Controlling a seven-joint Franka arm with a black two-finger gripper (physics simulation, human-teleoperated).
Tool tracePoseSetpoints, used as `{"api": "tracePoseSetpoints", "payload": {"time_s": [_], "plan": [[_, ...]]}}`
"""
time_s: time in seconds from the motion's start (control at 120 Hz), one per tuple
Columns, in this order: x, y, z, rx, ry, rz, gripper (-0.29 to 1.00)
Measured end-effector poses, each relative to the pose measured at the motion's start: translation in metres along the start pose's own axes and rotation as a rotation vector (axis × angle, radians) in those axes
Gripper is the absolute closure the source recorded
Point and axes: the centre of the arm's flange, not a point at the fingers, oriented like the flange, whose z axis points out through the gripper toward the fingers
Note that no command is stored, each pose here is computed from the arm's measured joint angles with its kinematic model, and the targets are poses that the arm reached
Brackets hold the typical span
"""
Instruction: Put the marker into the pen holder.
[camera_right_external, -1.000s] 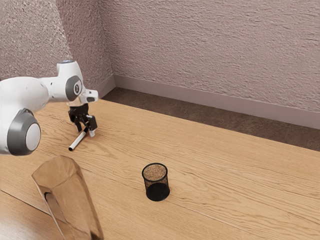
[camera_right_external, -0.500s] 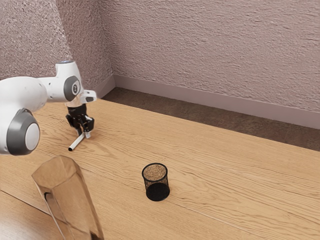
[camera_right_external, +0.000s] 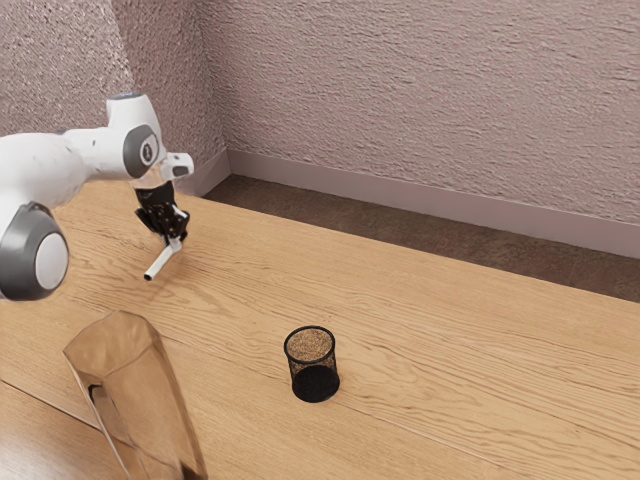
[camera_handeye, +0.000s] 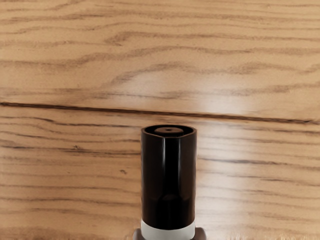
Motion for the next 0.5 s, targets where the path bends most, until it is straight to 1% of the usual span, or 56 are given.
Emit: {"api": "tracePoseSetpoints", "payload": {"time_s": [0.05, 0.175, 0.333, 0.5], "plan": [[0.001, 0.016, -0.024, 0.001, 0.026, 0.017, 0.78], [-0.010, 0.076, -0.067, -0.039, 0.064, 0.069, 0.79], [-0.027, 0.160, -0.090, -0.102, 0.147, 0.124, 0.79], [-0.037, 0.219, -0.104, -0.113, 0.254, 0.167, 0.79]]}}
